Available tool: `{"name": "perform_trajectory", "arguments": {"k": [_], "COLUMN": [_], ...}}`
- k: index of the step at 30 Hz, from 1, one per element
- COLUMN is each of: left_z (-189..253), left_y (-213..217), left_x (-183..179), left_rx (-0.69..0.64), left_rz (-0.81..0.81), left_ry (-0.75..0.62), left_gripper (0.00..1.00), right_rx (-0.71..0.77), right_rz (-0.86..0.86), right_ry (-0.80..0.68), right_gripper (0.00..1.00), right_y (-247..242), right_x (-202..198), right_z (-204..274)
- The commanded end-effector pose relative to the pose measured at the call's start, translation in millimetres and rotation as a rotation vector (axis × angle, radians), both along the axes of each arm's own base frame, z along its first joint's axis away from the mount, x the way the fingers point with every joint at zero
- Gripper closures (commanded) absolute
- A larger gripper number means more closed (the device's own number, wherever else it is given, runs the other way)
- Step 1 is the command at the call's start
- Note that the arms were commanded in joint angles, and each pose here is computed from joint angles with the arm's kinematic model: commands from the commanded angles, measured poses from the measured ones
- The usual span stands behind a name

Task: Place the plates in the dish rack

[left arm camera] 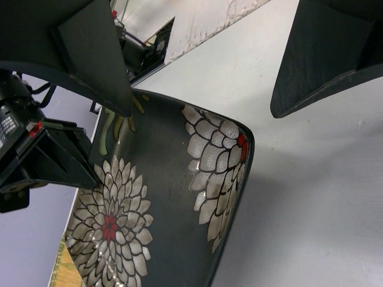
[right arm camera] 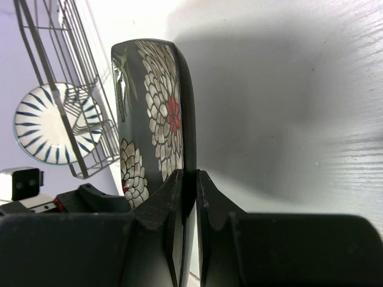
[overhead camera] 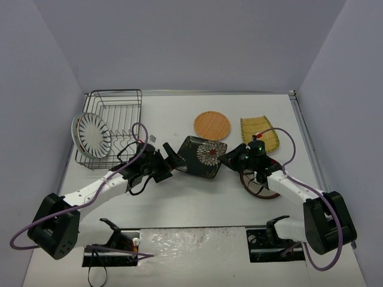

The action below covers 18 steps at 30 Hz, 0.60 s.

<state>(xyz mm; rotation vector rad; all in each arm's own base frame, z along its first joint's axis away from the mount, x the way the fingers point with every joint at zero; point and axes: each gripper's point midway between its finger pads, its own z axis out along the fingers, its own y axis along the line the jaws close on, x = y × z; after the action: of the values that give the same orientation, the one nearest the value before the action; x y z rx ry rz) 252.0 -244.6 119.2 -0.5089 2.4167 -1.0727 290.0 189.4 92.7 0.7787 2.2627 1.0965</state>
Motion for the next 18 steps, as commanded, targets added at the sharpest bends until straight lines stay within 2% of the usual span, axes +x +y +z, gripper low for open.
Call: {"name": "perform_trajectory", "arguments": {"k": [1, 6, 10, 12, 15, 18], "left_z": [51.2, 70.8, 80.4, 86.6, 95.5, 100.3], "left_y": [-22.3, -38.6, -44.8, -45.5, -49.0, -51.6], "left_x": [30.8, 37.7, 42.8, 47.3, 52.0, 55.1], "left_rx": [-0.120, -0.159, -0.169, -0.184, -0.218, -0.220], "left_rz": [0.057, 0.052, 0.065, 0.081, 0.099, 0.106], "left_ry": [-0.104, -0.145, -0.172, -0.187, -0.209, -0.219], "left_gripper": [0.03, 0.04, 0.12, 0.17, 0.32, 0.39], "right_rx": [0.207, 0.238, 0.273, 0.276, 0.297, 0.324], "right_rz": [-0.056, -0.102, -0.147, -0.166, -0.188, -0.209], "right_ry": [-0.285, -0.309, -0.334, -0.346, -0.355, -0.374], "right_gripper": [1.00, 1.00, 1.00, 1.00, 1.00, 1.00], "right_y": [15.4, 12.6, 9.1, 6.8, 5.4, 4.2], "right_x": [28.1, 26.3, 24.0, 23.5, 19.5, 17.2], "right_z": [100.3, 112.4, 122.4, 127.0, 131.4, 138.2]}}
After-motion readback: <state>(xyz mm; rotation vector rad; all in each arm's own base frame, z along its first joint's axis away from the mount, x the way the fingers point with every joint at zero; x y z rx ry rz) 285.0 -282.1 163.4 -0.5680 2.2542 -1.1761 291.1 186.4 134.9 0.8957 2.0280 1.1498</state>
